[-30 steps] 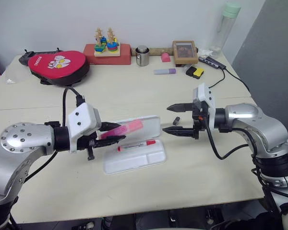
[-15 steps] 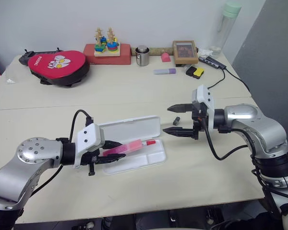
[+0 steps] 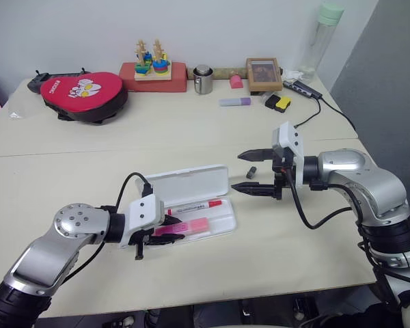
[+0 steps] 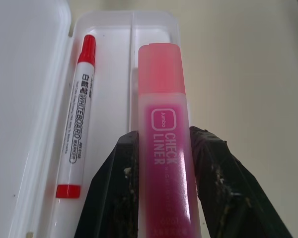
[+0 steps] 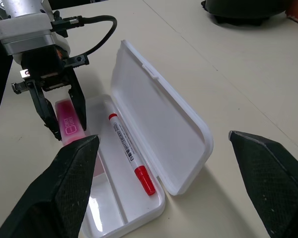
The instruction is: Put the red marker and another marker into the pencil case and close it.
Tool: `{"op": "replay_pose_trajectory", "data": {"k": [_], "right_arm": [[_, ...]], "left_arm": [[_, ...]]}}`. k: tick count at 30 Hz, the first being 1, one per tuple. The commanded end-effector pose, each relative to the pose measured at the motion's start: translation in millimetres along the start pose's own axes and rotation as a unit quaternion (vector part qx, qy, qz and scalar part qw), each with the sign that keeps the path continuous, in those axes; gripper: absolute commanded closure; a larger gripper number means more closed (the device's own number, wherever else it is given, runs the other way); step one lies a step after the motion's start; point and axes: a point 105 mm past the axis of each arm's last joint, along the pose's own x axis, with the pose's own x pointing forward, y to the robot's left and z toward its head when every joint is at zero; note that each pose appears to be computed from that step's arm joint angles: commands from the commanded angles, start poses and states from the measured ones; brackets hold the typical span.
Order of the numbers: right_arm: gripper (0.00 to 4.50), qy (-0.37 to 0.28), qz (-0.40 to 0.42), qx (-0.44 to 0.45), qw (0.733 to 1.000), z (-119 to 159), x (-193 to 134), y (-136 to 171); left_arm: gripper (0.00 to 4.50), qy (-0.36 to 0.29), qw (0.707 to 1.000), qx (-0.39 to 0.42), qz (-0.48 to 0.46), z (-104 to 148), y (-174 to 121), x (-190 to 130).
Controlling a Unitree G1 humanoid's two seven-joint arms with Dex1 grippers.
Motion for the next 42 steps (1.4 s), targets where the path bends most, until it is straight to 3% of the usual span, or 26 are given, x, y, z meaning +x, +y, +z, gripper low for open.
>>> {"op": "replay_pose_trajectory", "data": {"k": [1,10,12,21,25,35,42], "right_arm": [[0.14,-0.013,0.002,-0.018,1.000,9.2,-3.8,3.0],[0.14,-0.013,0.004,-0.018,1.000,10.0,-3.1,3.4],[0.14,-0.012,0.005,-0.017,1.000,9.8,-3.0,3.7],[0.14,-0.011,0.006,-0.016,1.000,9.9,-3.4,4.0],[0.14,-0.007,0.002,-0.016,1.000,8.8,-4.1,2.8],[0.14,0.059,-0.114,-0.020,0.992,-19.4,-8.6,-42.5],[0.14,0.066,-0.150,0.026,0.986,-39.0,-2.9,-58.0]], "left_arm": [[3.31,0.006,1.000,0.025,-0.002,1.9,0.2,-2.0],[3.31,0.012,1.000,0.014,-0.011,-1.8,-4.3,-3.8],[2.61,0.008,1.000,0.014,-0.005,0.0,-2.2,-4.9],[0.78,-0.003,0.999,0.037,0.029,8.5,9.5,-4.0],[0.07,-0.045,0.998,0.012,0.038,27.5,13.2,-11.4],[0.07,-0.080,0.995,-0.030,0.043,63.4,9.3,-50.1],[0.07,-0.066,0.993,-0.036,0.093,66.0,8.5,-69.6]]}}
